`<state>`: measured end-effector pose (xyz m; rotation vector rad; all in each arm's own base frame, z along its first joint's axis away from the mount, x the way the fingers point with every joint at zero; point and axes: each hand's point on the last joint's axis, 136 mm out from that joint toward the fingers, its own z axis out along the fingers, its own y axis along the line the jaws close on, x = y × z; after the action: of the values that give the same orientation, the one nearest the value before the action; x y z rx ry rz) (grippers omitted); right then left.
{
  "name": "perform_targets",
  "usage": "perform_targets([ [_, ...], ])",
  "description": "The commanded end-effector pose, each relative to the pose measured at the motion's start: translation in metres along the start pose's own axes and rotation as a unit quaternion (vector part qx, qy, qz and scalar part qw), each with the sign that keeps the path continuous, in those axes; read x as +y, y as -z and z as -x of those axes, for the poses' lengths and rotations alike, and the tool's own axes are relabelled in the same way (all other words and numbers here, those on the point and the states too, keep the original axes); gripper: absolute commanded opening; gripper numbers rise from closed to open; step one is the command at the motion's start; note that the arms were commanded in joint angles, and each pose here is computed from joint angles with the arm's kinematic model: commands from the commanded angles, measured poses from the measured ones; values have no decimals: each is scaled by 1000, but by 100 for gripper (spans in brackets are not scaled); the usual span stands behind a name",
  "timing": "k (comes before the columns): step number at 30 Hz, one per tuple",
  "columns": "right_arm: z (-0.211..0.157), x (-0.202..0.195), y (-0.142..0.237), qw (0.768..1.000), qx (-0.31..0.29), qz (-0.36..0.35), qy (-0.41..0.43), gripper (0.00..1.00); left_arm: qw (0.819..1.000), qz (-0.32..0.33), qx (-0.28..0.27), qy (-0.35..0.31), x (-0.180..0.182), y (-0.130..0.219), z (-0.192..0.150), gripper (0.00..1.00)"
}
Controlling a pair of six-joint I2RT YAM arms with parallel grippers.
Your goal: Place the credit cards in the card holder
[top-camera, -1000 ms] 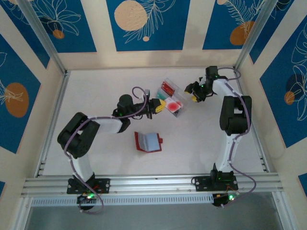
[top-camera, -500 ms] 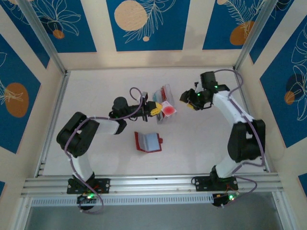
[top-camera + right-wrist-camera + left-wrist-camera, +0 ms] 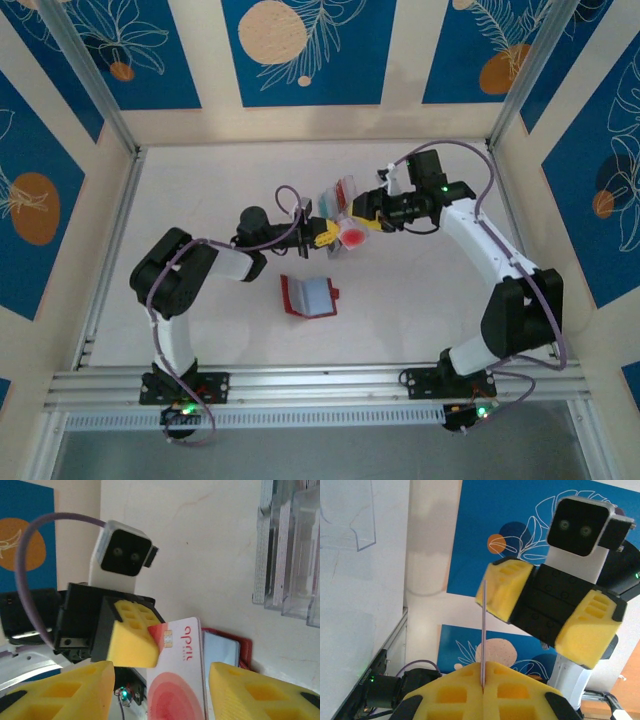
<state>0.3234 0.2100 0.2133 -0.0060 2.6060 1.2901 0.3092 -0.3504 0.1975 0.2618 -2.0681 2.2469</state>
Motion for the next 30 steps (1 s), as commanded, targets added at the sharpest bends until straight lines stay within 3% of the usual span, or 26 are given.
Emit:
perform_targets([
  [1,-8,-6,-4,999,29,-11,-10,52,999,-23,15,-39,-20,1,-3,0],
  [5,-9,-22,-4,999,29,-24,-34,51,999,-24,17,-39,-22,1,-4,0],
  [10,-18,4,-8,998,54,36,-28,48,999,-22,16,-38,-20,0,-1,0],
  [18,-43,17,5,994,70,73,-49,24,999,-27,20,-42,-25,-2,1,0],
  [23,-46,26,11,992,71,87,-60,16,999,-24,20,-39,-22,0,0,0],
  [27,-46,31,13,989,72,90,-90,5,999,-17,20,-34,-14,1,0,0],
  [30,-47,30,13,988,73,78,-108,0,999,-14,18,-33,-13,1,2,6],
])
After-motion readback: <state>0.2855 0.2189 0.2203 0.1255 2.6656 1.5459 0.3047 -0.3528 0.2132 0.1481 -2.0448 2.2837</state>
